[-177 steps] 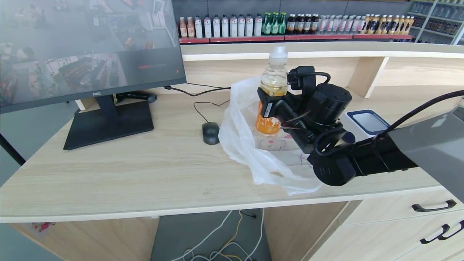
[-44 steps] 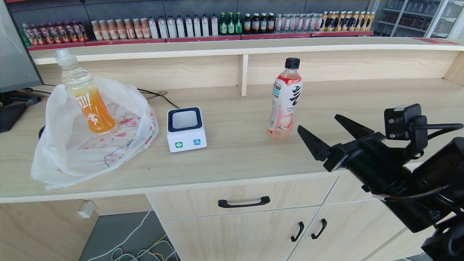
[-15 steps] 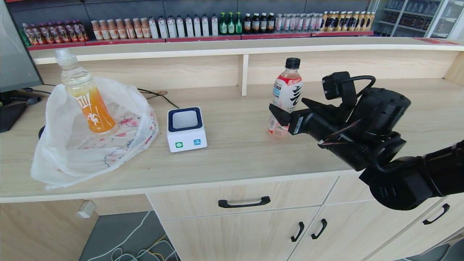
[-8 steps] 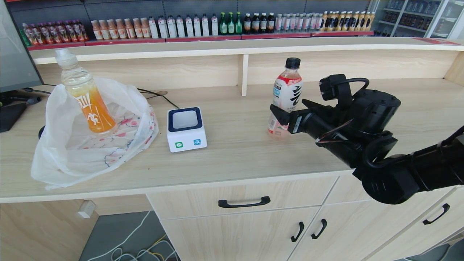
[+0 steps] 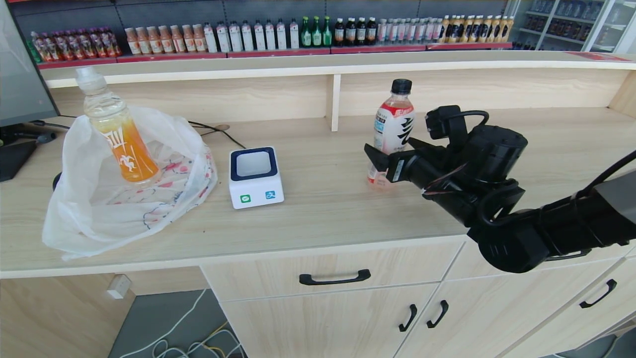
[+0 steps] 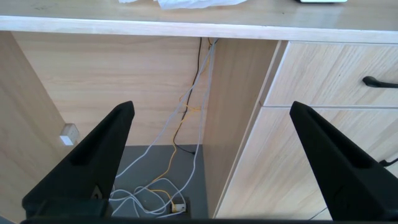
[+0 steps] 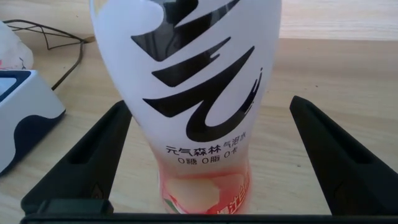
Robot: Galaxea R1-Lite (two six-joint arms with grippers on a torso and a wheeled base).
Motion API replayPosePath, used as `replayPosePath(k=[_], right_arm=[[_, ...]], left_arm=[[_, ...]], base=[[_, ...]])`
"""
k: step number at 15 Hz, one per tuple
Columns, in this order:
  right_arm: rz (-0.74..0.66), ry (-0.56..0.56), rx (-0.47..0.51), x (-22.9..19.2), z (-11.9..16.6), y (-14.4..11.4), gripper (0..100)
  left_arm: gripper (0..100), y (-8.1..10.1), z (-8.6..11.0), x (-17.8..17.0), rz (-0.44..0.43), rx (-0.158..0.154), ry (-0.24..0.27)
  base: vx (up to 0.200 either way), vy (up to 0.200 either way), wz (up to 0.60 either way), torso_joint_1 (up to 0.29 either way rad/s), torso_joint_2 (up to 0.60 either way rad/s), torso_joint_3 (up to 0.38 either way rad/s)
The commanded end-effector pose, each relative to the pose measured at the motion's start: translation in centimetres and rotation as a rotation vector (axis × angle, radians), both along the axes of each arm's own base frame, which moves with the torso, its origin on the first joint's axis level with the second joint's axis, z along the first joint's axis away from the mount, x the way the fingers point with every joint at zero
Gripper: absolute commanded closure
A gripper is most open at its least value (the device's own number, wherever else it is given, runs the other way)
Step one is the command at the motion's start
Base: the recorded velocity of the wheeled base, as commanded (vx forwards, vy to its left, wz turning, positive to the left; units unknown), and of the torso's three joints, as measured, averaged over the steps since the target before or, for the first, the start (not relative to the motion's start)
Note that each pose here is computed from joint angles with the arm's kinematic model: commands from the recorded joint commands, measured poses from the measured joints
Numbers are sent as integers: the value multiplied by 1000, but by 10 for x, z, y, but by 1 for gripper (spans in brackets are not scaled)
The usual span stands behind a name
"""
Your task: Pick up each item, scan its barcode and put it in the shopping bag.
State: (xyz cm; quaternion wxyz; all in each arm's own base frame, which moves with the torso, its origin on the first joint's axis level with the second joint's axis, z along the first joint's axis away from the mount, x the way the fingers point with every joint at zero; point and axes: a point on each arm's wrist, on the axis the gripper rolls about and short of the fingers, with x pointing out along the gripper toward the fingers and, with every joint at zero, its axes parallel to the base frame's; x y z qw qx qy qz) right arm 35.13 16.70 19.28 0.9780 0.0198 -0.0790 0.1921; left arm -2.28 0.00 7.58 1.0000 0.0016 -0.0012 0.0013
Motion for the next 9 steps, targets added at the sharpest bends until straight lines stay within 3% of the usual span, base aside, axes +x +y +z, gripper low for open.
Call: replayPosePath(k=[1, 9], right_arm=[[1, 3, -2, 5, -4, 3, 0], [-14, -20, 9, 20, 3, 3, 0]], left_arm=[[0, 0, 0, 0, 1, 0, -1], [0, 0, 0, 0, 1, 0, -1]], base=[[0, 0, 0, 0, 0, 0], [0, 0, 0, 0, 0, 0]])
